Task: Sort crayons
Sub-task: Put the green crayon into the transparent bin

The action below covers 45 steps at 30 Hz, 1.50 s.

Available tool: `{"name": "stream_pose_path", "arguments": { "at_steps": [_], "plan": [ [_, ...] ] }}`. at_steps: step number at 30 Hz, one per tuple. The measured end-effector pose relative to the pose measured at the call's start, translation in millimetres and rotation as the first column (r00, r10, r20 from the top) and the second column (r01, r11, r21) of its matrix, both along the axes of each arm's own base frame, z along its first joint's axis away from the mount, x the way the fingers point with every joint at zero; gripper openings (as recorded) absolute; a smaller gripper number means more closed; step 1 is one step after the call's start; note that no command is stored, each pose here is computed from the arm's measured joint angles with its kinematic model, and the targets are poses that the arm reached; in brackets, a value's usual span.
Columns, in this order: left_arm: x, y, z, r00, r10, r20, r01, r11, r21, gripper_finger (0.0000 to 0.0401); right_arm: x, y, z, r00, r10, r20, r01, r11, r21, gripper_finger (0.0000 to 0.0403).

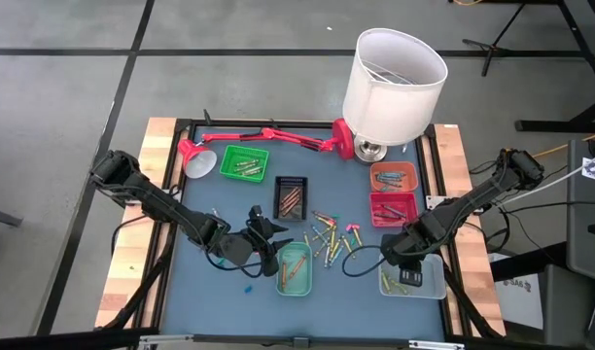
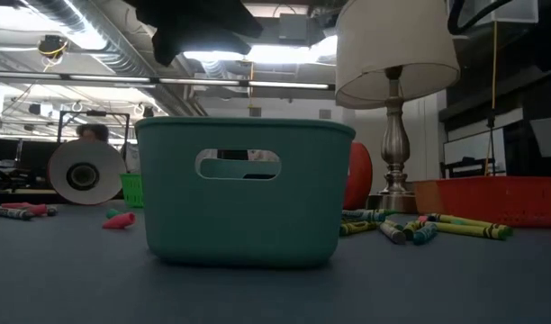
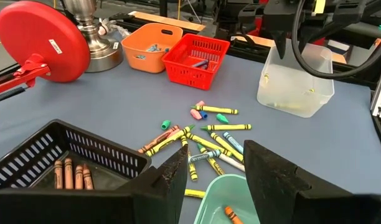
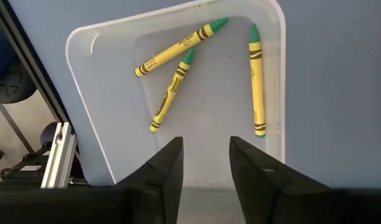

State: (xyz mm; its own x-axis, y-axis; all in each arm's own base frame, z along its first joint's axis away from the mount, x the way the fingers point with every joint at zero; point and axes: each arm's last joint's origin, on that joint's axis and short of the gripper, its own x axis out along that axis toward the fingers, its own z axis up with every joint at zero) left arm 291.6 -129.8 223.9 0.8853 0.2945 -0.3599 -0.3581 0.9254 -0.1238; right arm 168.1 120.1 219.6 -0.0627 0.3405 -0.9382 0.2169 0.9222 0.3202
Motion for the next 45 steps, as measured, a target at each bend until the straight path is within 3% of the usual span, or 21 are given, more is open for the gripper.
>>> {"name": "stream_pose_path", "arguments": {
  "at_steps": [10,15,19,23,26,29,38,45],
  "plan": [
    [0.0,0.0,-0.1,1.000,0.000,0.000,0.000,1.000,0.000,0.0139,6.3,4.1,8.1,0.998,-0.001,0.055,-0.001,0.999,0.036,0.0129],
    [0.0,0.0,-0.1,1.000,0.000,0.000,0.000,1.000,0.000,0.0139,17.9,7.5,29.4,0.979,-0.026,0.204,0.027,1.000,-0.006,0.0129],
    [0.0,0.0,-0.1,1.000,0.000,0.000,0.000,1.000,0.000,0.0139,30.3,6.5,38.3,0.904,-0.067,0.422,0.137,0.981,-0.139,0.0129],
    [0.0,0.0,-0.1,1.000,0.000,0.000,0.000,1.000,0.000,0.0139,40.5,5.3,43.2,0.803,-0.094,0.588,0.262,0.942,-0.208,0.0129],
    [0.0,0.0,-0.1,1.000,0.000,0.000,0.000,1.000,0.000,0.0139,47.3,0.8,43.8,0.754,-0.108,0.648,0.341,0.907,-0.246,0.0129],
    [0.0,0.0,-0.1,1.000,0.000,0.000,0.000,1.000,0.000,0.0139,53.3,-7.9,42.6,0.740,-0.125,0.661,0.394,0.877,-0.274,0.0129],
    [0.0,0.0,-0.3,1.000,0.000,0.000,0.000,1.000,0.001,0.0139,85.4,-31.6,27.2,0.760,-0.041,0.649,0.362,0.856,-0.370,0.0129],
    [-0.1,-0.1,-0.3,1.000,0.000,0.000,0.000,1.000,-0.001,0.0139,110.8,-43.1,-8.9,0.848,0.026,0.530,0.253,0.857,-0.448,0.0129]
  ]
}}
